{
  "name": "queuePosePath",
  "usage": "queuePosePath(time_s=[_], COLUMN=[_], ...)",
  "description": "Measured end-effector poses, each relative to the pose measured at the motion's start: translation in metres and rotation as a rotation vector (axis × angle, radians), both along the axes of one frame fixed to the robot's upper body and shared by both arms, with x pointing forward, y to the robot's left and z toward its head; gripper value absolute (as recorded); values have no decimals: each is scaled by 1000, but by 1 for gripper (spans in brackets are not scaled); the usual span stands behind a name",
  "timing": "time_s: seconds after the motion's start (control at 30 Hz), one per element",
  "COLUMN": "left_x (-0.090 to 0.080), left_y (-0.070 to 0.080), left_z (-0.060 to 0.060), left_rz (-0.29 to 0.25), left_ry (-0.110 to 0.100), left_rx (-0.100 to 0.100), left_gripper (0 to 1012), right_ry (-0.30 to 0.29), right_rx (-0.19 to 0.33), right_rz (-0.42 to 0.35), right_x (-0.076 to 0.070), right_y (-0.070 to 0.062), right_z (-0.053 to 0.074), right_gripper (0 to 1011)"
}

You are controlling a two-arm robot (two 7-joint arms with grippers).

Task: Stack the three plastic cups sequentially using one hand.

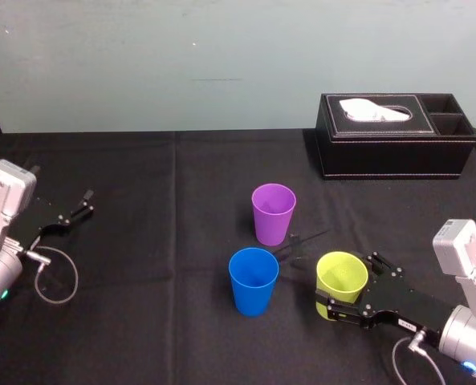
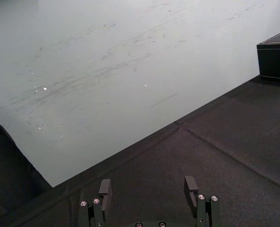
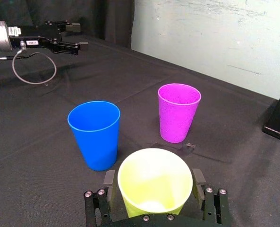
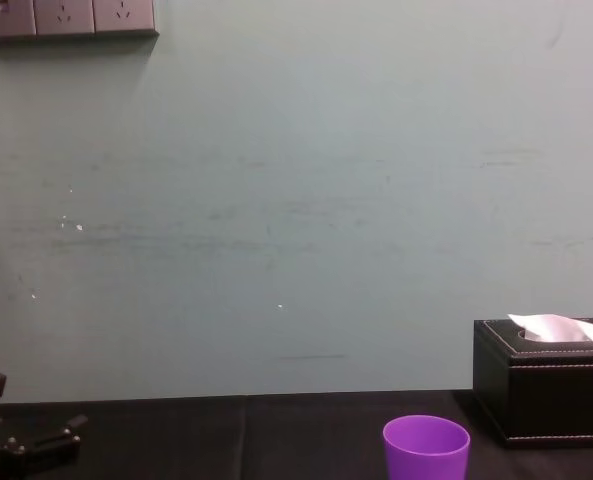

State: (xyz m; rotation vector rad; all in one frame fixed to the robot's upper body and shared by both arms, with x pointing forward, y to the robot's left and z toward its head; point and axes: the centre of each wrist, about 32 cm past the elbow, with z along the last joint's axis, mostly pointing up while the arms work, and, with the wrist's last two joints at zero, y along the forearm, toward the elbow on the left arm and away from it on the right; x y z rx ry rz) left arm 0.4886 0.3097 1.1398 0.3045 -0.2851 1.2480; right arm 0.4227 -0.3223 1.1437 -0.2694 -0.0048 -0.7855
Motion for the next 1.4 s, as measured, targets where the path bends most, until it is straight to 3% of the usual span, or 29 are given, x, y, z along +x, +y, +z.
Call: queuePosePath(time_s=[0.43,0.8,1.4], left_x=[0,0,0], left_y=[0,0,0], left_z=[0,0,0], left_rz=[0,0,0], left_ry=[0,0,0], left_rx=[0,0,0], left_gripper=[1010,1010,1010], right_ry=[-1,-2,-12], right_rx=[1,2,4], right_rz=[0,1,0], right_x=[0,0,-1], right_y=[0,-1,1], right_z=[0,1,3], right_gripper=[790,738,738])
